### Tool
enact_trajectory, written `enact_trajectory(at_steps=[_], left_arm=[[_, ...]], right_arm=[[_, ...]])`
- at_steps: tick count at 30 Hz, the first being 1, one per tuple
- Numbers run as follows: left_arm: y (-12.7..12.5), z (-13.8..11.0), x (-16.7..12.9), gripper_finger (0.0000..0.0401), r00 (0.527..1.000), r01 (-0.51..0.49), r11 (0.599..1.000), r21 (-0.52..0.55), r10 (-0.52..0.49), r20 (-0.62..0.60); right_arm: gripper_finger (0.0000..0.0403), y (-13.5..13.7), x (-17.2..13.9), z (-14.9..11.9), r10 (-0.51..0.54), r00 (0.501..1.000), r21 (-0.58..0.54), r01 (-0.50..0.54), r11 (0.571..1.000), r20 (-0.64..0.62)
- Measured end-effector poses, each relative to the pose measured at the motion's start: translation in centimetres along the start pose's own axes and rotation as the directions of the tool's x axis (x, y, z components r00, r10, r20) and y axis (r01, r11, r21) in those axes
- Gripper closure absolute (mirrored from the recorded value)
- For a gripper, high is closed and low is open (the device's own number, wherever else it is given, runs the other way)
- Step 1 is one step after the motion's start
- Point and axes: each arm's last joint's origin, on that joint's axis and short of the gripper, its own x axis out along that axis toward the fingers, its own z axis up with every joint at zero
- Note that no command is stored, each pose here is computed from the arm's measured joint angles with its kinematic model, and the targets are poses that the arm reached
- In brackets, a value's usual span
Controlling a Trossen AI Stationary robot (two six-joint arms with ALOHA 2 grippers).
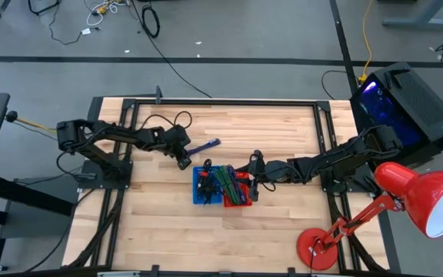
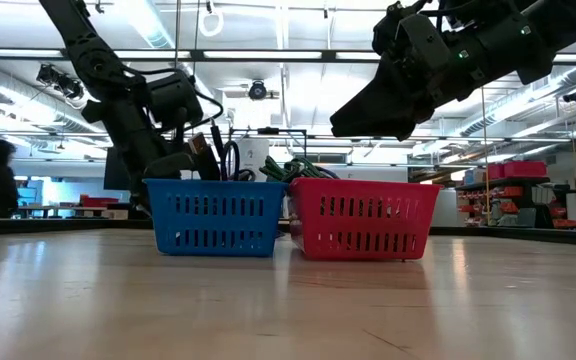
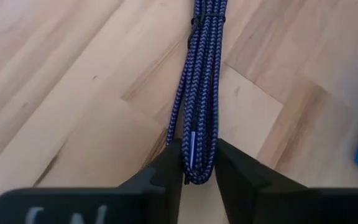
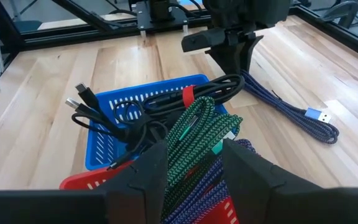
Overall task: Pick & Place USB Port
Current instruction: Put the black and blue USB cable into the red basket
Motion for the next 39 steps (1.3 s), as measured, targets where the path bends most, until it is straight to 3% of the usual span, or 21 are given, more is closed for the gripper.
enact_trajectory(at_steps=[4, 14, 20, 26, 30, 34, 39], left_arm=[[0.1, 0.0, 0.0, 0.0371, 1.0, 0.001, 1.0, 0.015, -0.001, 0.0], [-0.2, 1.5, -1.9, 0.0372, 0.999, -0.047, 0.997, 0.053, 0.048, -0.018], [-0.8, 4.7, -5.1, 0.0372, 0.992, -0.113, 0.989, 0.099, 0.107, 0.068], [-1.6, 7.5, -9.2, 0.0372, 0.967, -0.134, 0.985, 0.106, 0.107, 0.229], [-2.1, 8.5, -11.9, 0.0372, 0.941, -0.09, 0.992, 0.089, 0.056, 0.334], [-3.2, 8.3, -13.2, 0.0372, 0.912, 0.021, 0.995, 0.101, -0.06, 0.405], [-5.6, 8.2, -13.9, 0.0372, 0.799, 0.15, 0.966, 0.208, -0.243, 0.55]], right_arm=[[0.0247, 0.0, 0.0, 0.0, 0.0, 1.0, 0.0, 0.0, 1.0, -0.001], [0.0247, 0.0, 0.0, 0.0, 0.0, 1.0, -0.001, 0.0, 1.0, -0.001], [0.0247, 0.0, 0.0, -0.1, -0.001, 1.0, -0.003, 0.001, 1.0, -0.007], [0.0247, 0.0, 0.0, -0.2, -0.006, 1.0, -0.006, 0.006, 1.0, -0.015], [0.0247, -0.4, 0.0, -0.2, -0.113, 0.994, 0.002, 0.113, 0.994, 0.002], [0.0247, -1.1, 0.0, 0.5, -0.266, 0.961, 0.048, 0.263, 0.964, 0.08], [0.0247, -1.8, 0.1, 2.9, -0.147, 0.952, 0.06, 0.136, 0.989, 0.269]])
